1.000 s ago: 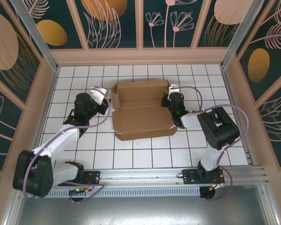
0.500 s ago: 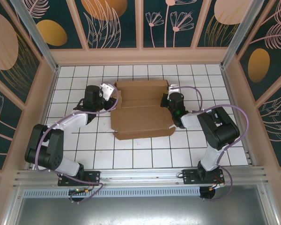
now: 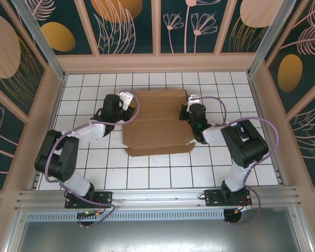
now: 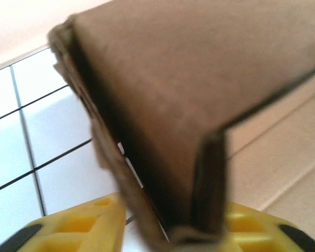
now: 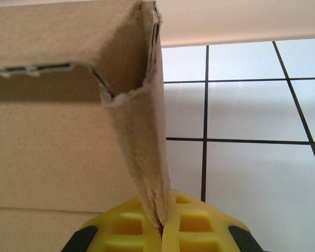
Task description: Fold the paper box
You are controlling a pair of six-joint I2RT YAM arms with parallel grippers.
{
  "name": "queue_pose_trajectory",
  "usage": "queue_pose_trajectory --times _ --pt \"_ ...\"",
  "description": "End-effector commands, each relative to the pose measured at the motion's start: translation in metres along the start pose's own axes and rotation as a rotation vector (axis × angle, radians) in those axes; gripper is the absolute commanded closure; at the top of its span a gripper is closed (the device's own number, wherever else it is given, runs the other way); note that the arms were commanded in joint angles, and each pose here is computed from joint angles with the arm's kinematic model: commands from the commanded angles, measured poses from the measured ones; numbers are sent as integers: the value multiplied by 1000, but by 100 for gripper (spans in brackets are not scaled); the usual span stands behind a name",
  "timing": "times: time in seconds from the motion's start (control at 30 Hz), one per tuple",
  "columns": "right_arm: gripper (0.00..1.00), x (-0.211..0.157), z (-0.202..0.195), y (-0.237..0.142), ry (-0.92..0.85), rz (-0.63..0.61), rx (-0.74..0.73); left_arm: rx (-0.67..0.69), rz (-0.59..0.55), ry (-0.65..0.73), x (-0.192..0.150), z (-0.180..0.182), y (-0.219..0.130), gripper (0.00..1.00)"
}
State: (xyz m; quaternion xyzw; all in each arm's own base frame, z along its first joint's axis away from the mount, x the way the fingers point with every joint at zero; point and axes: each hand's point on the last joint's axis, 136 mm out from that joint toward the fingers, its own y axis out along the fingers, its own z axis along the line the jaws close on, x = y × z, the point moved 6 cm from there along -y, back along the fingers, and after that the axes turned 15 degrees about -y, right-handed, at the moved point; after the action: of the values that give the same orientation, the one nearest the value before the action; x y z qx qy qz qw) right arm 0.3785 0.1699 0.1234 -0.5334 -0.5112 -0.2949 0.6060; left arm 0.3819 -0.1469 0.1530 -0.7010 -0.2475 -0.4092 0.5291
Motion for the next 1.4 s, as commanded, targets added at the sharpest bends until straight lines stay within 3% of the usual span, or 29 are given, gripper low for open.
queue_pose_trajectory --times 0.0,0.23,0.5,0.67,0.97,1.07,1.27,1.37 --pt "100 -38 15 0 -23 156 72 113 -79 -30 21 12 5 68" --pt "100 -36 16 -1 -28 151 82 154 -70 -34 21 16 17 73" --pt "100 -35 22 -3 -59 151 84 262 -54 -51 10 29 29 93" --pt "100 -33 21 0 -94 186 11 367 -60 -72 11 40 27 100" --pt "100 -28 16 3 -90 224 -67 565 -47 -74 -2 51 25 100" --pt "100 -27 16 2 -78 218 -61 532 -50 -109 -1 45 24 100" --pt "100 -37 14 -1 -32 218 -58 434 -88 -269 6 35 17 91" --pt "100 -38 11 -2 -32 212 -76 367 -74 -350 1 28 18 79"
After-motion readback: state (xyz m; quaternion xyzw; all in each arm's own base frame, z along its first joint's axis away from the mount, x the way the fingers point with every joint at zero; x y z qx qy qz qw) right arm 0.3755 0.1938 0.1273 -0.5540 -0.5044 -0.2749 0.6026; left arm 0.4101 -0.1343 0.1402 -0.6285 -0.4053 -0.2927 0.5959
